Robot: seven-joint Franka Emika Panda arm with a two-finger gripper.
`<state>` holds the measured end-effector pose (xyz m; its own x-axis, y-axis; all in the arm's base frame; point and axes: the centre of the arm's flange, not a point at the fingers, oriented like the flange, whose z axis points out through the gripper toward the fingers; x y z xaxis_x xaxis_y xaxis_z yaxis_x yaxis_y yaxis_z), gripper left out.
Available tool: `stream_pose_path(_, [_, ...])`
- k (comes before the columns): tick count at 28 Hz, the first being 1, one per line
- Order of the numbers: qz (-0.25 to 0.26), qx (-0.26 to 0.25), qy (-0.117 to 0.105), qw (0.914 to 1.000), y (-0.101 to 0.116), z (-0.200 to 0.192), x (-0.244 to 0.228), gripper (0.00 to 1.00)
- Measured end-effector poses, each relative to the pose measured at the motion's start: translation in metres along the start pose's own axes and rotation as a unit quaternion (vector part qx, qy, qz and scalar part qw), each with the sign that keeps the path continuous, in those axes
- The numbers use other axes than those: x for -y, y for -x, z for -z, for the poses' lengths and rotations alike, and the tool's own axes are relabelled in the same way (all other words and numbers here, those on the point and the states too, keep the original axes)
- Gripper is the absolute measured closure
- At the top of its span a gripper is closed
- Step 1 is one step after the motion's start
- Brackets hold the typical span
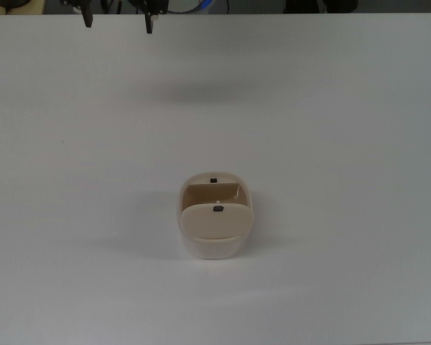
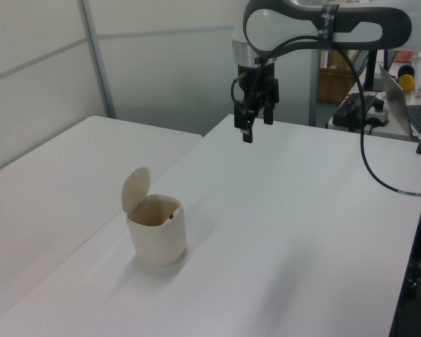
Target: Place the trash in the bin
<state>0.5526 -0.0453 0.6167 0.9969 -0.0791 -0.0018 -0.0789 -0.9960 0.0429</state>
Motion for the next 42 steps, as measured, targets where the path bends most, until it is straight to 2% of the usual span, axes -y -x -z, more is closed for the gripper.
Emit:
stream_pose_path(4, [0.006,0.013,0.000,0.9999,0.003,-0.002,0.006,0.00])
stream_pose_path(27, [0.007,0.007,0.000,1.0000,0.000,-0.003,0.008,0.00])
stream_pose_path(42, [0.016,0.006,-0.029,0.9994,0.000,-0.002,0.023,0.00])
